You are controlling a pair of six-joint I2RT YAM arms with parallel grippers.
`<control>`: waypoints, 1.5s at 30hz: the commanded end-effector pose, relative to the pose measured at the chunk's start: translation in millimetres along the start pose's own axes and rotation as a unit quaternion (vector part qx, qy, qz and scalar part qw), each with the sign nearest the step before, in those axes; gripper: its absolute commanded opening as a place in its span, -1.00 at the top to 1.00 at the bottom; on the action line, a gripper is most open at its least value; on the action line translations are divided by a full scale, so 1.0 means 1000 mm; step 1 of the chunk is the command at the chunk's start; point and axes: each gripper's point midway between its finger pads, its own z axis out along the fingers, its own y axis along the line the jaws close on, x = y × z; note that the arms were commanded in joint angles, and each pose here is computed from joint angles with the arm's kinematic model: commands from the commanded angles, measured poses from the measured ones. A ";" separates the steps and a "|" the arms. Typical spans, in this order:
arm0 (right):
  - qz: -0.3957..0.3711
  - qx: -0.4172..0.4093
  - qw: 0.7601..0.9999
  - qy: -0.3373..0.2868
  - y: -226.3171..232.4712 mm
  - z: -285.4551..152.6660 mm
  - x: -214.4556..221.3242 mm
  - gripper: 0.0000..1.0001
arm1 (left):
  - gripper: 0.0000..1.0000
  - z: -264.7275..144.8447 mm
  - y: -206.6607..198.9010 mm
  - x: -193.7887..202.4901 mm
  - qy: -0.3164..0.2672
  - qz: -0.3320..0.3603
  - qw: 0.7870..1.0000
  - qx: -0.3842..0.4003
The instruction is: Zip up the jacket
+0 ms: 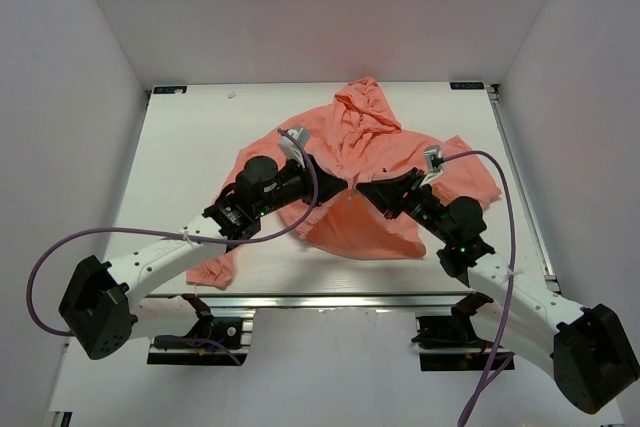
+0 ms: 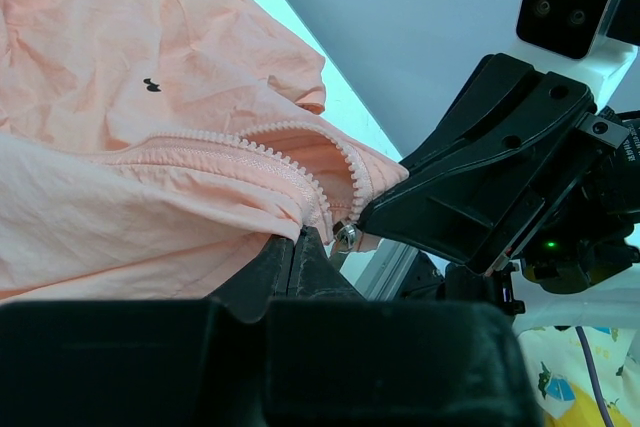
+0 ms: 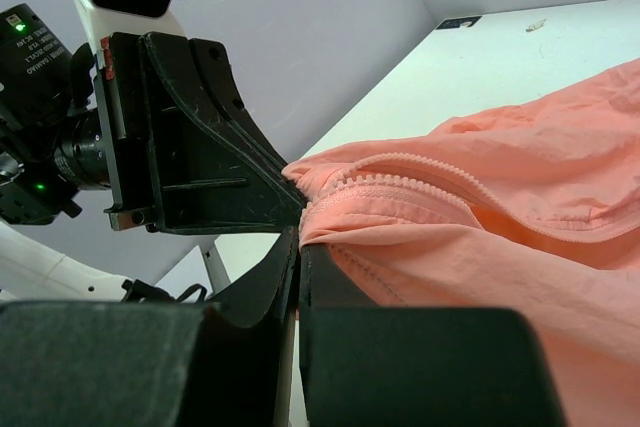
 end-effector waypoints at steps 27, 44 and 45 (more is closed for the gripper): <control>-0.099 0.002 0.991 -0.085 0.005 0.010 -0.048 1.00 | 1.00 -0.003 -0.001 -0.033 -0.065 0.006 0.998 -0.026; -0.244 -0.021 0.959 -0.142 0.034 0.041 -0.117 1.00 | 1.00 0.000 -0.010 -0.111 -0.170 0.085 0.980 -0.066; -0.239 -0.027 0.961 -0.138 0.036 0.039 -0.114 1.00 | 1.00 0.001 -0.012 -0.111 -0.168 0.088 0.980 -0.062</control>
